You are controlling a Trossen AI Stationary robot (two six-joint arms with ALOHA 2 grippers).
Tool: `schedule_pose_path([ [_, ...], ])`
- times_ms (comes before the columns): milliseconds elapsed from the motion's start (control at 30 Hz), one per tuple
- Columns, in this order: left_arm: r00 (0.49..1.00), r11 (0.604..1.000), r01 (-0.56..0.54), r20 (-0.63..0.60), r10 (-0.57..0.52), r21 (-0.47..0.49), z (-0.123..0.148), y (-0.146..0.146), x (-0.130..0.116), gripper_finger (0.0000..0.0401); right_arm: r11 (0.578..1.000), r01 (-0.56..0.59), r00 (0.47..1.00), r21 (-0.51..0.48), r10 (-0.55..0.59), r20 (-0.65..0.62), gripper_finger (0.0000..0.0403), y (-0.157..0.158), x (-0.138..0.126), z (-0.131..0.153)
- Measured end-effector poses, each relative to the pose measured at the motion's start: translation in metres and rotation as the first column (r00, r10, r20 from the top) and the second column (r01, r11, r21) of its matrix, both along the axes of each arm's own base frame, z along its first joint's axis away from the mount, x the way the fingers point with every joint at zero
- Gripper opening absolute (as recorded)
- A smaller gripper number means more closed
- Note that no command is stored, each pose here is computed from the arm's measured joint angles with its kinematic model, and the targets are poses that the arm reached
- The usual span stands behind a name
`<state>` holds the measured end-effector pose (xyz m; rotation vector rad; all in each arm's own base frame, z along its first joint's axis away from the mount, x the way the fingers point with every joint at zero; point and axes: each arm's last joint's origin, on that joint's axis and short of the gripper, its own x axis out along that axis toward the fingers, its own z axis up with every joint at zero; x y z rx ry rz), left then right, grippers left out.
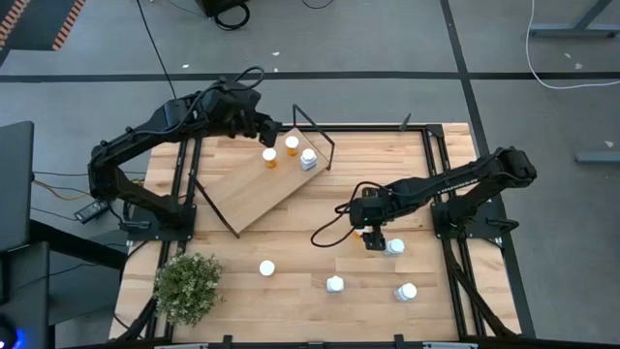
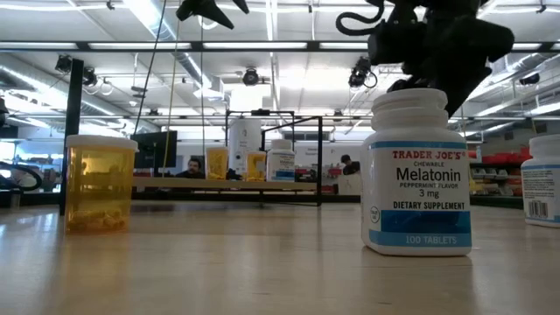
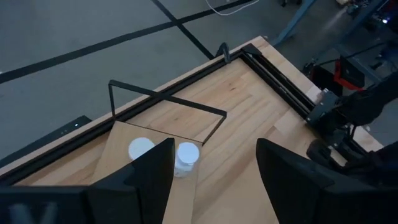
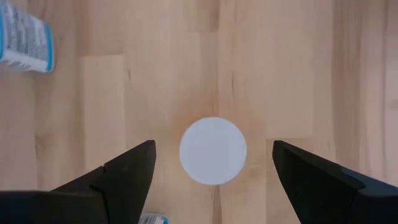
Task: Pick and place medicine bottles onto shelf by color
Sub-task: Put the orange pill bottle on the shelf
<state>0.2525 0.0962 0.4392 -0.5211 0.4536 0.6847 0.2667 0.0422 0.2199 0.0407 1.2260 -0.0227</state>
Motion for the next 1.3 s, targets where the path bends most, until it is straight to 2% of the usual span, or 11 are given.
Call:
schedule_pose_path([
  [267, 0.999, 0.999, 0.032, 0.008, -0.032, 0.002, 0.000, -0.008, 0.004, 0.0229, 1.000, 0.024, 1.000, 0.012, -0.024, -0.011, 0.0331, -0.001, -0.006, -0.018],
  [700, 0.999, 0.999, 0.031, 0.038, -0.032, 0.012, 0.002, -0.007, 0.006, 0.0229, 0.998, 0.070, 0.995, -0.005, -0.069, 0.075, 0.0329, -0.002, 0.002, -0.017],
  [933, 0.999, 0.999, 0.032, 0.037, -0.032, 0.012, 0.002, -0.007, 0.006, 0.0229, 0.995, 0.094, 0.993, 0.010, -0.095, 0.070, 0.0324, -0.001, 0.001, -0.018],
  [1167, 0.999, 0.999, 0.032, 0.036, -0.032, 0.013, 0.002, -0.007, 0.006, 0.0229, 0.993, 0.110, 0.993, 0.036, -0.111, 0.025, 0.0323, -0.002, -0.009, -0.038],
  [1300, 0.999, 0.999, 0.032, 0.036, -0.033, 0.013, 0.002, -0.007, 0.006, 0.0229, 0.991, 0.131, 0.991, 0.028, -0.132, 0.026, 0.0323, -0.003, -0.009, -0.040],
])
